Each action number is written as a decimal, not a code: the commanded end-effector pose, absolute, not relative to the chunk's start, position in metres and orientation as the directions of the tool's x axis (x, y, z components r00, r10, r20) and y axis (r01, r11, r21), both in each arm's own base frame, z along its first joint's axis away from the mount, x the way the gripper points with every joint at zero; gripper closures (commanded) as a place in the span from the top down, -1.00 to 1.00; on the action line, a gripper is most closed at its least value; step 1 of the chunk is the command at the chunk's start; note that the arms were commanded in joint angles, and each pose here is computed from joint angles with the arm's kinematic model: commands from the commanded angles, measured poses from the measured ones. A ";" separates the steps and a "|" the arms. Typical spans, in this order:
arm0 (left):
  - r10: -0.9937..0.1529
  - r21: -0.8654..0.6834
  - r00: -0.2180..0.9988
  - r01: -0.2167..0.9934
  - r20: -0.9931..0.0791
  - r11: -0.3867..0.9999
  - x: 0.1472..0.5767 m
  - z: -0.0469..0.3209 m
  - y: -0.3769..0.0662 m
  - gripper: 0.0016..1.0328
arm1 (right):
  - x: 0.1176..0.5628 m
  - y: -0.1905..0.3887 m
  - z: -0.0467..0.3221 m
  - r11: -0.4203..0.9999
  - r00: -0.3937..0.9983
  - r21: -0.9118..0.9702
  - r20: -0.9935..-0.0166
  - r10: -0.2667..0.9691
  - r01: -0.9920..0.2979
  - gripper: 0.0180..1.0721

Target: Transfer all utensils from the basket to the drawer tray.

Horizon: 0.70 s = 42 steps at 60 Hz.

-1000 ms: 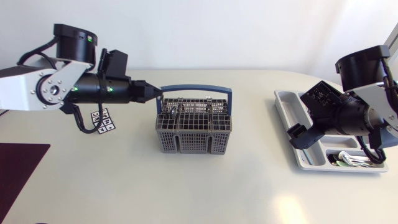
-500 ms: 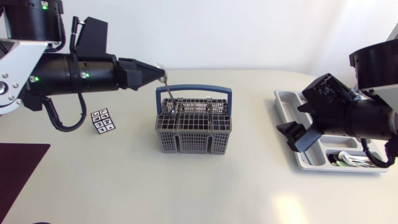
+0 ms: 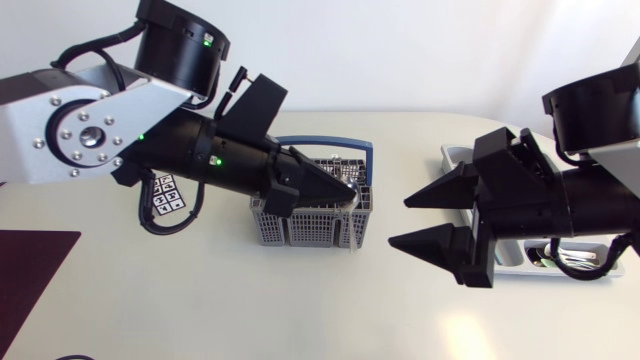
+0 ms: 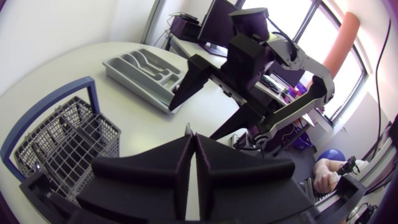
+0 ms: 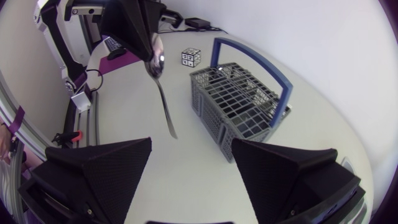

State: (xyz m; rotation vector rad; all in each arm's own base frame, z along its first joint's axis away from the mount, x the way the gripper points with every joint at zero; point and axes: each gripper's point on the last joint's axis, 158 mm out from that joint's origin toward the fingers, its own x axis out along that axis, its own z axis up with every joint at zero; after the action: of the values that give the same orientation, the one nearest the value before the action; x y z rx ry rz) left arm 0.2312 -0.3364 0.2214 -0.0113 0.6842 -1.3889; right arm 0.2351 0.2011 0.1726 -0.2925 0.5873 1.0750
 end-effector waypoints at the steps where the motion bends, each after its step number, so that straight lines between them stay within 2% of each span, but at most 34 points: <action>1: -0.907 -0.388 -0.028 0.909 -0.420 0.152 0.223 0.230 -0.349 -0.89 | 0.224 0.214 0.167 0.413 0.284 0.108 -0.570 0.771 -0.904 0.66; 8: -0.911 -0.427 -0.092 0.899 -0.403 0.097 0.215 0.236 -0.355 -0.89 | 0.218 0.224 0.169 0.366 0.247 0.124 -0.537 0.807 -0.922 0.46; 26: -0.908 -0.445 -0.123 0.893 -0.400 0.075 0.212 0.234 -0.360 -0.89 | 0.206 0.238 0.167 0.288 0.181 0.144 -0.501 0.846 -0.947 -0.08; 42: -0.907 -0.449 -0.127 0.891 -0.400 0.074 0.211 0.233 -0.360 -0.89 | 0.210 0.240 0.166 0.284 0.178 0.144 -0.499 0.848 -0.948 -0.69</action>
State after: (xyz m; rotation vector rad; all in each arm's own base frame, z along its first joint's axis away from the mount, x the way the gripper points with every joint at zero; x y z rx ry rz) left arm 0.2124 -0.3549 0.2255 -0.0369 0.7368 -1.5091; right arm 0.2131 0.2378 0.1771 -0.2365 0.5102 1.2712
